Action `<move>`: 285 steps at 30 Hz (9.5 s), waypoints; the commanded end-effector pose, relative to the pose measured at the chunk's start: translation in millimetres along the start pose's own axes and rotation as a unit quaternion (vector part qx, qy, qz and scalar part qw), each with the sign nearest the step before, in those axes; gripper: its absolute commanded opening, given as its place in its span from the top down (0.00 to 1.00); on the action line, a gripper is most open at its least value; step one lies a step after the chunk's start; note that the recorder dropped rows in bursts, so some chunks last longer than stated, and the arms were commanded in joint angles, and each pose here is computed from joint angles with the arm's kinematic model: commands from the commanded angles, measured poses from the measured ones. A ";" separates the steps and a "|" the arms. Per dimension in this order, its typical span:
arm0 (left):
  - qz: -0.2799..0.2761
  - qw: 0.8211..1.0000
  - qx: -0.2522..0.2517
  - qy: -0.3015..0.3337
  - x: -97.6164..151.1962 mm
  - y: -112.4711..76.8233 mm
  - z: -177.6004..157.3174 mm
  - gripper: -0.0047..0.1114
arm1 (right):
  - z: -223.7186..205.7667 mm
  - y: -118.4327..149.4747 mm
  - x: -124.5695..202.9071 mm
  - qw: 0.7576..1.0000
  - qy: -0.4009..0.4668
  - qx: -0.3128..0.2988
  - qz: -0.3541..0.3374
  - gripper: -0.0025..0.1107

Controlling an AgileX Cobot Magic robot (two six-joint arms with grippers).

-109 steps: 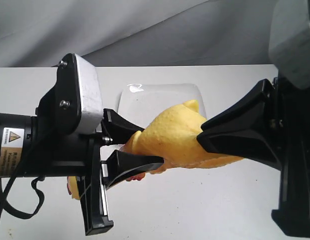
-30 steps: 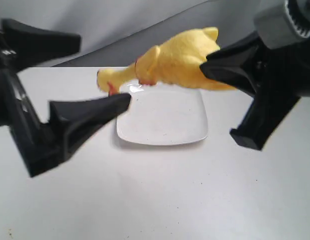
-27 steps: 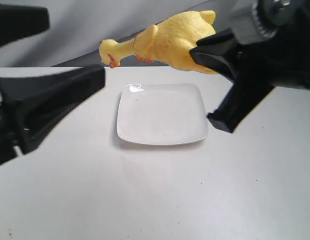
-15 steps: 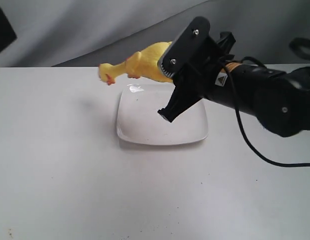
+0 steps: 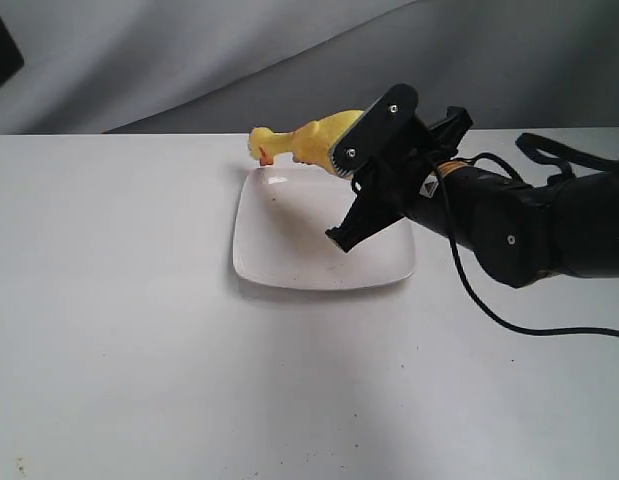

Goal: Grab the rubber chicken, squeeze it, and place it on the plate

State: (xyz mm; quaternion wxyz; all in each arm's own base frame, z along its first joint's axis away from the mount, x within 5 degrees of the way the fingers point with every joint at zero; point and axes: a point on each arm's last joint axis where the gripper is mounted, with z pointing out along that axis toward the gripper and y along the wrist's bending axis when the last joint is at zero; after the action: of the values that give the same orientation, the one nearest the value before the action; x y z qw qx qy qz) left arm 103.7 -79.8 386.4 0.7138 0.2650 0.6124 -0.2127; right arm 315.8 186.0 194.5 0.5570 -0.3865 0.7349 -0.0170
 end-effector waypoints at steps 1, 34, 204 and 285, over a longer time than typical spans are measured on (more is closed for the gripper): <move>-0.004 1.000 0.000 0.010 7.9 -0.9 -0.3 0.08 | 8.1 8.3 17.1 0.998 0.047 -0.030 -0.005 0.98; -0.004 0.999 -0.053 0.006 7.5 8.8 -0.8 0.26 | -172.9 -41.5 -77.1 0.992 -0.007 -0.092 0.091 0.98; 0.119 0.893 -0.403 -0.164 -24.5 -24.4 -151.1 0.95 | -292.9 13.3 143.6 0.896 0.000 0.289 0.337 0.98; -0.109 0.901 -0.398 0.137 188.8 12.4 -114.3 0.95 | -292.8 13.4 143.5 0.895 -0.002 0.288 0.340 0.98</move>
State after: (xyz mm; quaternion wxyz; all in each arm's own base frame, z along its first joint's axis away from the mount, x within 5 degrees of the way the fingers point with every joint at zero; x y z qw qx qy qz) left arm 54.8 6.8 190.8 0.6423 -0.0801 0.7622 0.0132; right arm 53.5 -7.0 184.4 0.6156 0.0626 0.7850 -0.0307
